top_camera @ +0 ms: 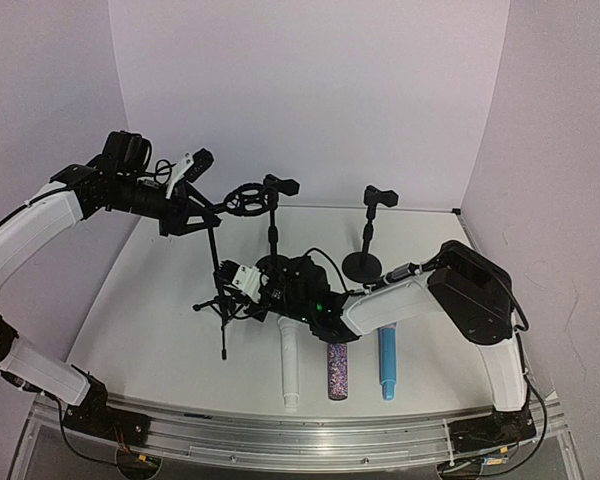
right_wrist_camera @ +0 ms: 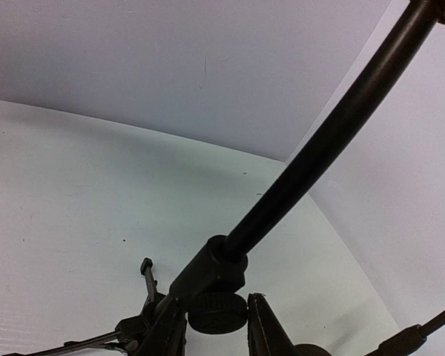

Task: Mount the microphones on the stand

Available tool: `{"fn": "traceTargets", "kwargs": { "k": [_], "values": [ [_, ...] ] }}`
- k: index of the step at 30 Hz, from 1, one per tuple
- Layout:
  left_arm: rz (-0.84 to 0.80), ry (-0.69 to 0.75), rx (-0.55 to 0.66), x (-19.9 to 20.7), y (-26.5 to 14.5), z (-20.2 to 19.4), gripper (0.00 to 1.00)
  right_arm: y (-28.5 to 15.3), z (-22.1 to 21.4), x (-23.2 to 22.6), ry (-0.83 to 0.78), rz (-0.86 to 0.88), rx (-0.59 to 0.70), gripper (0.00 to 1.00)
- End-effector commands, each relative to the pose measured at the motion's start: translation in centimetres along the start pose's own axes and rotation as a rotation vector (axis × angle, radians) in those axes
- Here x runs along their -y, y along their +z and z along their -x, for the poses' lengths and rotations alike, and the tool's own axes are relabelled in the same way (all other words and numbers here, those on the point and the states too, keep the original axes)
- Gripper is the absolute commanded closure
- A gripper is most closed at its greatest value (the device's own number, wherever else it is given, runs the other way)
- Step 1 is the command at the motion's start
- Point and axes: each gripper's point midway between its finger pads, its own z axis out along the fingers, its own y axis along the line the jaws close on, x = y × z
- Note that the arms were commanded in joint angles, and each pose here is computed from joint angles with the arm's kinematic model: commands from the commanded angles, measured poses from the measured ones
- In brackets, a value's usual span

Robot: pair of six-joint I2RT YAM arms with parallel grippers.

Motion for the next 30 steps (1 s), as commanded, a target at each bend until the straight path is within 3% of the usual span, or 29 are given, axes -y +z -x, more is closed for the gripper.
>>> {"fn": "traceTargets", "kwargs": {
  "k": [1, 3, 7, 10, 13, 22, 30],
  "values": [
    [-0.001, 0.076, 0.105, 0.4, -1.2, 3.3, 1.00, 0.6, 1.5, 0.6, 0.006, -0.032, 0.044, 0.74],
    [-0.003, 0.075, 0.105, 0.5, -1.2, 3.3, 1.00, 0.6, 1.7, 0.7, 0.007, -0.038, 0.044, 0.78],
    [-0.001, 0.073, 0.103, 0.4, -1.2, 3.2, 1.00, 0.5, 1.9, 0.8, 0.011, -0.047, 0.045, 0.98],
    [0.008, 0.075, 0.100, 0.3, -1.2, 3.1, 1.00, 0.4, 2.1, 1.3, 0.119, -0.076, 0.037, 1.00],
    [0.018, 0.096, 0.101, 0.3, -1.3, 3.2, 1.00, 0.1, 1.9, 1.6, 0.397, -0.072, 0.027, 1.00],
    [0.024, 0.130, 0.104, 0.2, -1.3, 3.2, 1.00, 0.1, -0.4, 2.2, 1.548, 0.049, -0.020, 1.00],
    [0.020, 0.129, 0.111, 0.4, -1.4, 3.1, 1.00, 1.7, -1.0, 3.4, 2.222, 0.051, 0.028, 1.00]
  ]
}}
